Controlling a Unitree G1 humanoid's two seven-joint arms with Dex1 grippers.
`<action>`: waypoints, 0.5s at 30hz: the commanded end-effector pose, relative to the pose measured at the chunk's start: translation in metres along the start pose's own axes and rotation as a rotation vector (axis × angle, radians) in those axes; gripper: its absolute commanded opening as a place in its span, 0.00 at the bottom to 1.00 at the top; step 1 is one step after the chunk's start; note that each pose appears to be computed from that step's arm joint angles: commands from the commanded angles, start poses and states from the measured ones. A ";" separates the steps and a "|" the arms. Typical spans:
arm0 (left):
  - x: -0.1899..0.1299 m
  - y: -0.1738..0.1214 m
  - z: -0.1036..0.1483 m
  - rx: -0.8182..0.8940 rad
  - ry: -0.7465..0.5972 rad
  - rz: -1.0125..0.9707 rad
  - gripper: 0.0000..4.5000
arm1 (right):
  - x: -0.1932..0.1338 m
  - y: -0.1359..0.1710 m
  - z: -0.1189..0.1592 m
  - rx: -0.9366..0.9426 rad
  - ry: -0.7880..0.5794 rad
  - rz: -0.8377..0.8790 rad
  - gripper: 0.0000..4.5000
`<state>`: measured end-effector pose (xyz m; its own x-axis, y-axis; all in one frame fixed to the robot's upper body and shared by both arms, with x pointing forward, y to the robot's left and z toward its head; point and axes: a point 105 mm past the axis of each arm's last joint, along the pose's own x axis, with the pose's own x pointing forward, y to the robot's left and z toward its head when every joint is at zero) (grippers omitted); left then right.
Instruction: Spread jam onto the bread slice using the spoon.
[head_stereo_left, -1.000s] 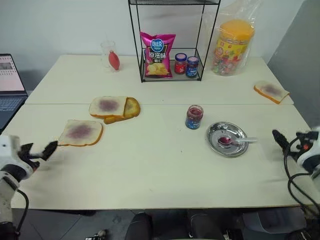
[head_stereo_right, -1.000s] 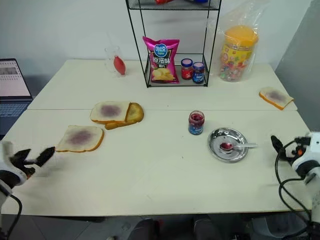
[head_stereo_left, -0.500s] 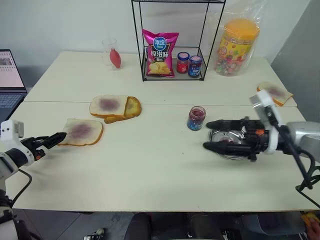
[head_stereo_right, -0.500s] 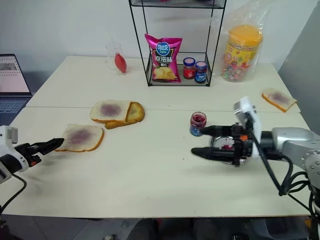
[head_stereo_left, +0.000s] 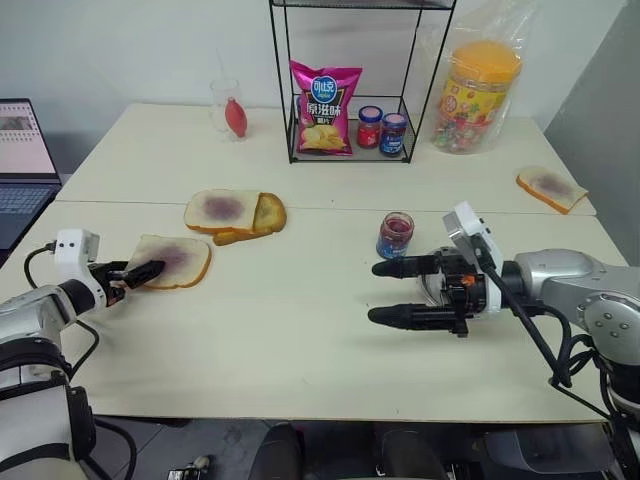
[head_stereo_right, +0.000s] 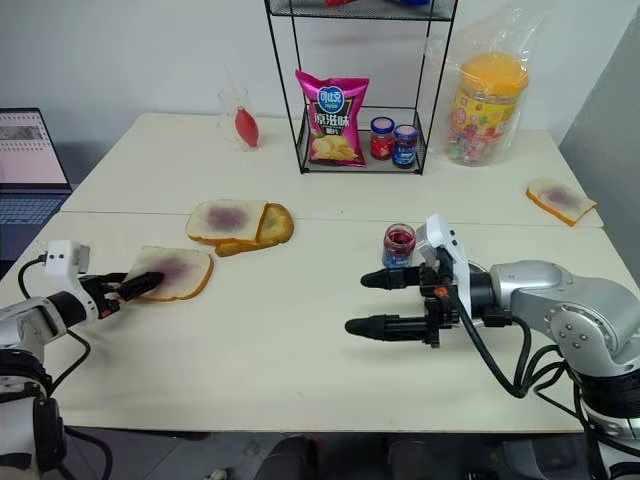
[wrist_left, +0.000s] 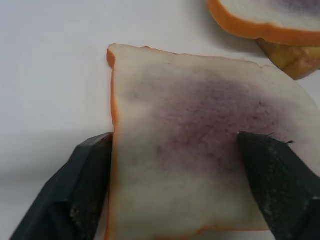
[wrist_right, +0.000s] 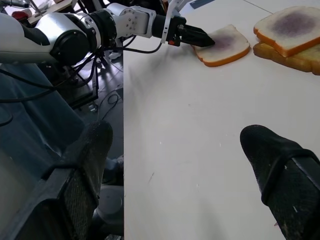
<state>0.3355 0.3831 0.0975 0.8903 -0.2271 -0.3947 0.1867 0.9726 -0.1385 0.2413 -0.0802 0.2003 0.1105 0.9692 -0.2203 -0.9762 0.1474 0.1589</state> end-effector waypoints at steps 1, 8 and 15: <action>0.005 -0.006 -0.017 0.027 0.083 -0.035 0.68 | -0.001 0.004 0.008 -0.038 -0.027 0.000 1.00; 0.008 -0.004 -0.017 0.082 0.094 -0.012 0.38 | 0.002 0.003 0.007 -0.039 -0.039 -0.009 1.00; 0.004 -0.003 0.003 0.103 0.005 -0.010 0.11 | 0.000 0.001 0.002 -0.029 -0.039 -0.040 1.00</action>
<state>0.3408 0.3764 0.0961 0.8796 -0.2493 -0.4052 0.2489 0.9670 -0.0546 0.2443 -0.0791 0.1950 0.1439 0.9676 -0.2073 -0.9691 0.1802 0.1684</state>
